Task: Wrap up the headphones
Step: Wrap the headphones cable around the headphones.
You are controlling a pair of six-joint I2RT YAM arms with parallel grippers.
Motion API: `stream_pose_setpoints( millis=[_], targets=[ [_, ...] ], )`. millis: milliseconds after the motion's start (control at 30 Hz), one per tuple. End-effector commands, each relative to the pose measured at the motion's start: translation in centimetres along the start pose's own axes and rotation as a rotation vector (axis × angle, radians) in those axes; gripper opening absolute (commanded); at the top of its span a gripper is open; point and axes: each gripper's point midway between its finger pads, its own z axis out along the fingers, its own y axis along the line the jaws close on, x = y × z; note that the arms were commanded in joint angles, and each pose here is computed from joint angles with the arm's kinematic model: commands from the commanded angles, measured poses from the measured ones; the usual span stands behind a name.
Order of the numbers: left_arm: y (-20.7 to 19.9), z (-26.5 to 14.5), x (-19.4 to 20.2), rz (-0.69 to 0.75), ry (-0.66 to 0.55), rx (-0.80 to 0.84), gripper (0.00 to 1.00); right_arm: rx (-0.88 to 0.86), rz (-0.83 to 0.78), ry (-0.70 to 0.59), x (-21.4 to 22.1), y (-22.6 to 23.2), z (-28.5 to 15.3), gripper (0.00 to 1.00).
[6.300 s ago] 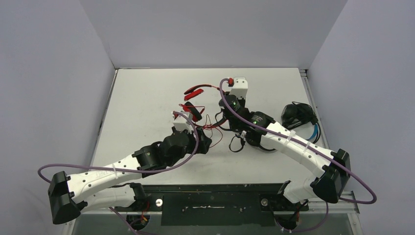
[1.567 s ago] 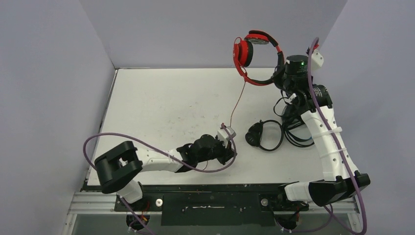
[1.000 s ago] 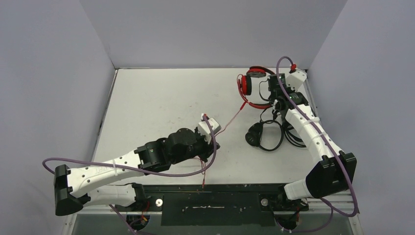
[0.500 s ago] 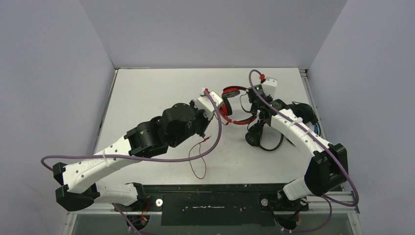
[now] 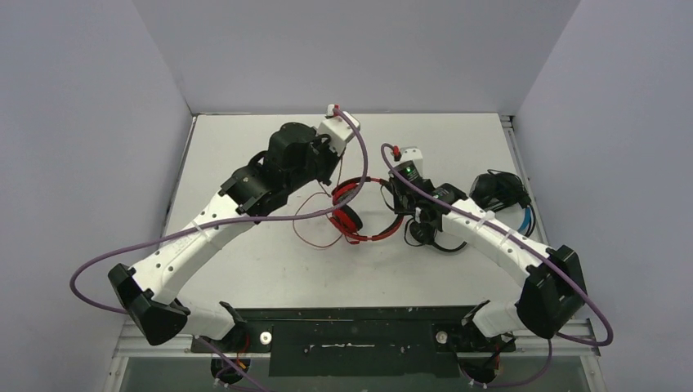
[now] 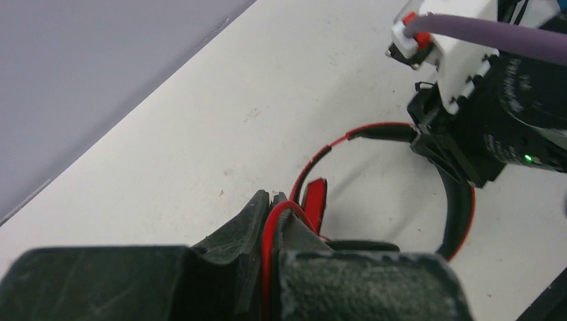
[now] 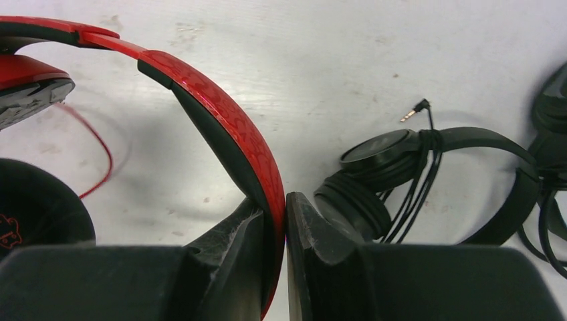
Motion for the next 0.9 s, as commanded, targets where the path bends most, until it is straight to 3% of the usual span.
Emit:
stream_pose_setpoints(
  millis=[0, 267, 467, 633, 867],
  targets=[
    [2.3, 0.8, -2.8, -0.007, -0.135, 0.028, 0.00, -0.160, -0.015, -0.134, -3.2, 3.0, -3.2, 0.00],
    [5.6, 3.1, -2.1, -0.068, -0.157, 0.105, 0.00, -0.280, -0.129, -0.127, -2.0, 5.9, -5.7, 0.00],
    [3.3, 2.2, -4.2, -0.099, -0.196, 0.261, 0.00, -0.101, -0.116, -0.104, -1.9, 3.5, -4.2, 0.00],
    [3.9, 1.5, -5.0, -0.112, -0.247, 0.222, 0.00, -0.188, -0.175, -0.108, -2.4, 5.7, -4.0, 0.00],
    [1.3, 1.9, -6.5, -0.140, -0.246, 0.395, 0.00, -0.173, -0.187, -0.104, -1.9, 6.3, -3.4, 0.00]
  ],
)
